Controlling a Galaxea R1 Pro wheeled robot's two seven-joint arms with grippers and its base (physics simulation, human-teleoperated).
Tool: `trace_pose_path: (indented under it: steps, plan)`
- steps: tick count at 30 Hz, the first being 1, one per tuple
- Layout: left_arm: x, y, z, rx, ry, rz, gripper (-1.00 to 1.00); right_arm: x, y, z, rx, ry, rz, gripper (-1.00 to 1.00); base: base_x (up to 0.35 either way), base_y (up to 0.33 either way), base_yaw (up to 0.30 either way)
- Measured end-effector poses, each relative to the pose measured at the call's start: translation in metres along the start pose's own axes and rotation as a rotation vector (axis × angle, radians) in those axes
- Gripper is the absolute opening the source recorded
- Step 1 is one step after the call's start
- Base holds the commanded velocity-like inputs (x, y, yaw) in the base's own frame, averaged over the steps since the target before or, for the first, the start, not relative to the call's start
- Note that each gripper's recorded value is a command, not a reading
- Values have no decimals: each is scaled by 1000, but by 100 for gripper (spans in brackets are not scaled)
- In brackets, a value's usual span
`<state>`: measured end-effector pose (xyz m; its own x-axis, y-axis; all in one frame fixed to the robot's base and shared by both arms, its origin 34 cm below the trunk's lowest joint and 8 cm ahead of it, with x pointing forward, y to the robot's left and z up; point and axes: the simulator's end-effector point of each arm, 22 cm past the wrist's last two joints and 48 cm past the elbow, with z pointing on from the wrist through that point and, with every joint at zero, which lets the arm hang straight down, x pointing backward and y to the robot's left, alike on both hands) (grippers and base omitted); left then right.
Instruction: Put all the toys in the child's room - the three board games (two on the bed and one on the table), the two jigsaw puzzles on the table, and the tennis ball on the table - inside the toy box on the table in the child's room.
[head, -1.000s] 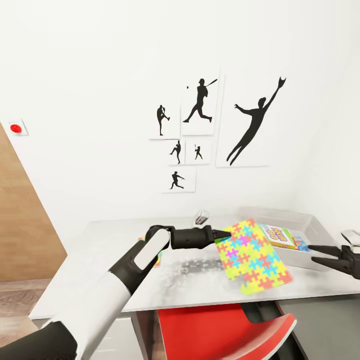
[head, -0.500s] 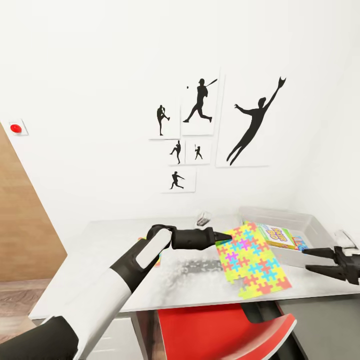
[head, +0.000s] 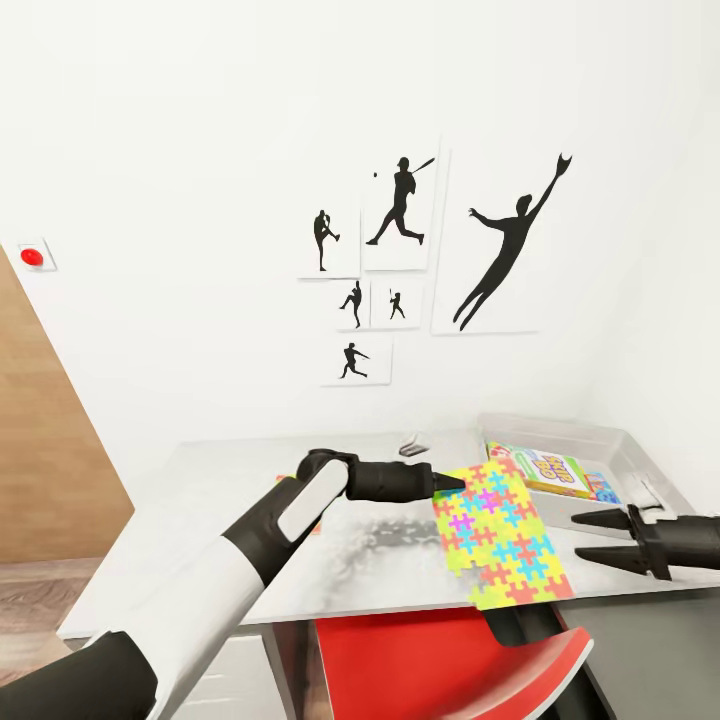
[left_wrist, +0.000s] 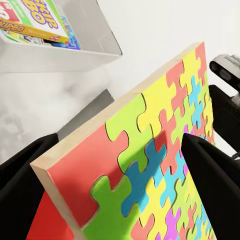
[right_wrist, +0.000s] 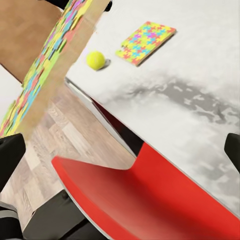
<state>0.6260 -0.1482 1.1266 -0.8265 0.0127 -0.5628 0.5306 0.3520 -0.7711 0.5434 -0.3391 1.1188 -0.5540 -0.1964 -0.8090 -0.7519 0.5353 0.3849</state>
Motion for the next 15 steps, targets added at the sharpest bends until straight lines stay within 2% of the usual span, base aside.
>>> trace_pose_path:
  steps: [6, 10, 15]
  plan:
    - [1, -7, 2, -2, 4, 40, -100, 8, -6, 24, 26, 45, 19, 100, 0, 0, 0]
    - [4, -5, 3, -21, 12, 72, -100, 12, -11, 32, 47, 69, 24, 100, 0, 0, 0]
    - [6, -2, 2, -31, 18, 84, -100, 14, -13, 37, 55, 80, 28, 100, 0, 0, 0]
